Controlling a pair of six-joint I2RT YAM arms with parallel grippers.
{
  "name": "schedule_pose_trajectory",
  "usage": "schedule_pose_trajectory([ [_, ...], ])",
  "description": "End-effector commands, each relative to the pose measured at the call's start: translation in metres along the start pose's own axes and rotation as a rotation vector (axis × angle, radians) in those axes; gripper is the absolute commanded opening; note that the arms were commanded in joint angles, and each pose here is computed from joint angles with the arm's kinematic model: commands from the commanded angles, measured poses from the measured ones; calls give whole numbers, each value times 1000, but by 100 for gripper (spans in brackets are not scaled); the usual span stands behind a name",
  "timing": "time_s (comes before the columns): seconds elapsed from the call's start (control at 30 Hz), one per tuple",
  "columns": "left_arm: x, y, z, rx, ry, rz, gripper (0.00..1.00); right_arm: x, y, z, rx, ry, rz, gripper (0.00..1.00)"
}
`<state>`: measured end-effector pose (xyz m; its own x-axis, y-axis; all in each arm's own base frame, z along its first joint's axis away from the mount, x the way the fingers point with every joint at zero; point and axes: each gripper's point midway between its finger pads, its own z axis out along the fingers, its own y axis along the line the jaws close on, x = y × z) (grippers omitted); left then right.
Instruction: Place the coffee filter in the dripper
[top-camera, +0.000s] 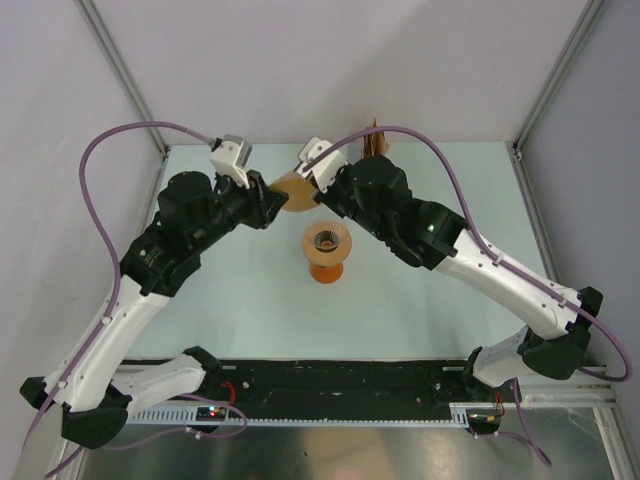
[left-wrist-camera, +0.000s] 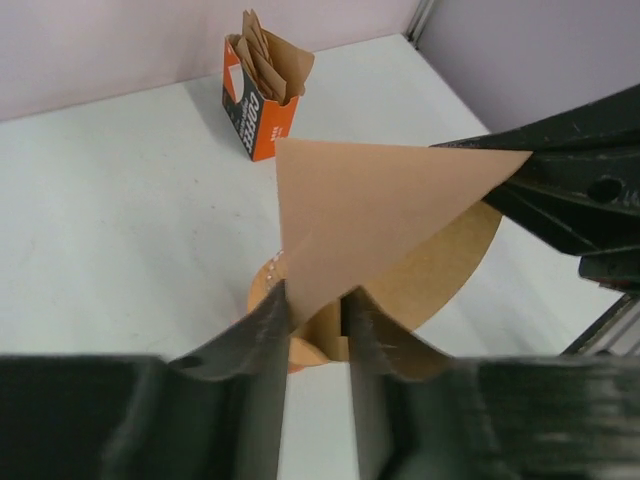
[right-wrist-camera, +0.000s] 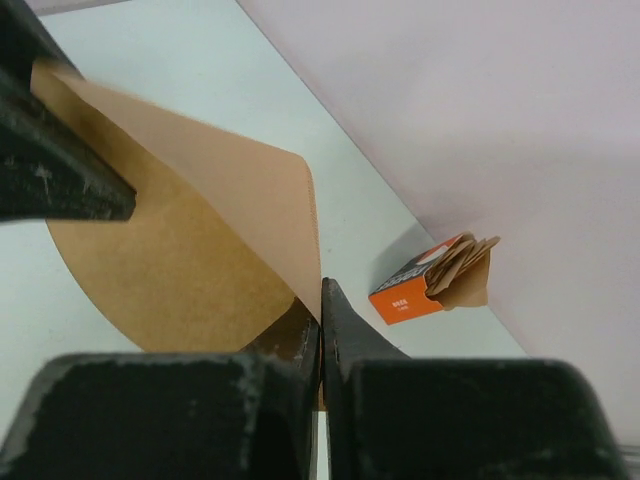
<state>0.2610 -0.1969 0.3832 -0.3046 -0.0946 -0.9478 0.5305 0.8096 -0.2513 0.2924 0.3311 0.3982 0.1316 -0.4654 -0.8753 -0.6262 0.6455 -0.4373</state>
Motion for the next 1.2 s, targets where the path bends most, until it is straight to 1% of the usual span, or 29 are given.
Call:
schedule_pose_trajectory([
  [0.0,-19,6,-3,-35,-66,35,43,-26,-7,-5,4,-62,48,0],
  [0.07,-22,13,-4,-70,-79,60,56,-24,-3,-4,-6,-57,28,0],
  [0.13,-29,20,-7,-107,-97,84,64,-21,1,-4,-13,-49,1,0],
  [0.3,-46,29,-14,-169,-140,141,74,-12,9,-2,-20,-24,-51,0],
  [0.53,-42,13,-15,-83,-127,186,85,-4,11,4,-13,10,-85,0],
  [0.63,-46,14,-17,-90,-135,189,86,0,12,6,-19,21,-100,0],
  [0.77,-48,18,-14,-114,-128,198,84,1,15,4,-35,16,-101,0],
  [0.9,-37,19,-6,-113,-84,212,80,-4,18,2,-56,5,-94,0],
  [1.17,-28,17,2,-100,-51,230,76,-6,24,0,-96,8,-75,0],
])
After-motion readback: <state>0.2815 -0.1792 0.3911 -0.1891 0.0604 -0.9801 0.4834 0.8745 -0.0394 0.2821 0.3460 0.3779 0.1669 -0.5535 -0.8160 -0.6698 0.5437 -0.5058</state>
